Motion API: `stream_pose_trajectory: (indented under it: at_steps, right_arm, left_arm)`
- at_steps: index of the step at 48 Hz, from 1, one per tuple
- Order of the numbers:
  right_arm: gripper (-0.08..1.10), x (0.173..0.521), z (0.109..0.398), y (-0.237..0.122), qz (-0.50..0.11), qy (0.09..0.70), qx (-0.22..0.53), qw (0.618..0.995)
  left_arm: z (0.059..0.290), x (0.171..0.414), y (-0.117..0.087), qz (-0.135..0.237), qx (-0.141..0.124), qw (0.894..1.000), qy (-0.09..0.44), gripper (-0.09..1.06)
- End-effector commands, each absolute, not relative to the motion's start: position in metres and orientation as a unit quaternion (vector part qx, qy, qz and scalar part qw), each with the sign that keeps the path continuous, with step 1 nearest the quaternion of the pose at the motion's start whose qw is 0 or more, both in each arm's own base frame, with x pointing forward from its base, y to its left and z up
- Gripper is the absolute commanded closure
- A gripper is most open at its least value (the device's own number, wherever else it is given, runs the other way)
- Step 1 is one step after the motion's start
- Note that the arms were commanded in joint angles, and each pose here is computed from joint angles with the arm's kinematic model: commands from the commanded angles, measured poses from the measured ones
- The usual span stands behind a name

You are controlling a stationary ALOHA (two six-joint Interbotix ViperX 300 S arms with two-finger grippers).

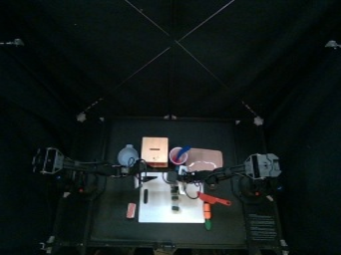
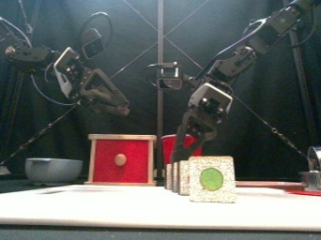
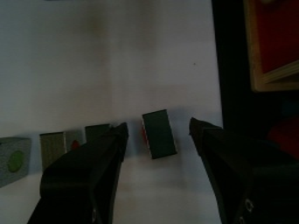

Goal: Place sushi on board then cut the sushi with the knife then place the pieces on the plate
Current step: Place the 4 sushi pieces on the plate

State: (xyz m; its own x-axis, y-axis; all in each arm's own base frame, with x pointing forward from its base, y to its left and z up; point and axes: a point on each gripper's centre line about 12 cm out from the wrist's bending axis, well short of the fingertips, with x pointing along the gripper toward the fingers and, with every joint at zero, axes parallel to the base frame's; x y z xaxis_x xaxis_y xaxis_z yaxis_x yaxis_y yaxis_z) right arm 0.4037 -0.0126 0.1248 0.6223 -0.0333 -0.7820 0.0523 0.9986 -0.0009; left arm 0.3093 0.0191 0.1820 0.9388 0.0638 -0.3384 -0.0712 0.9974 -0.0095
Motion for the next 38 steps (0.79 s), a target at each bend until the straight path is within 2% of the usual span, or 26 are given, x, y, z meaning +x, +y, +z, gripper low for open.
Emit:
stream_pose_trajectory:
  at_steps: [1, 6, 12, 16, 29, 38]
  right_arm:
    - [0.15, 0.412, 0.136, -0.015, -0.025, 0.423, 0.008, 0.906]
    - [0.23, 0.414, 0.132, -0.015, -0.026, 0.433, 0.006, 0.901]
    - [0.42, 0.411, 0.137, -0.016, -0.028, 0.44, 0.008, 0.898]
    - [0.5, 0.405, 0.145, -0.017, -0.033, 0.443, 0.012, 0.896]
    - [0.51, 0.359, 0.186, -0.044, -0.076, 0.448, 0.054, 0.889]
    - [0.51, 0.326, 0.194, -0.068, -0.115, 0.453, 0.076, 0.881]
  left_arm:
    - [0.187, 0.312, 0.018, 0.032, -0.01, 0.986, 0.162, 0.19]
    - [0.187, 0.312, 0.018, 0.033, -0.01, 0.986, 0.162, 0.19]
    - [0.187, 0.312, 0.018, 0.032, -0.011, 0.986, 0.162, 0.19]
    - [0.186, 0.312, 0.017, 0.031, -0.011, 0.986, 0.165, 0.19]
    - [0.185, 0.312, 0.017, 0.031, -0.01, 0.985, 0.167, 0.19]
    - [0.182, 0.313, 0.017, 0.03, -0.01, 0.984, 0.173, 0.19]
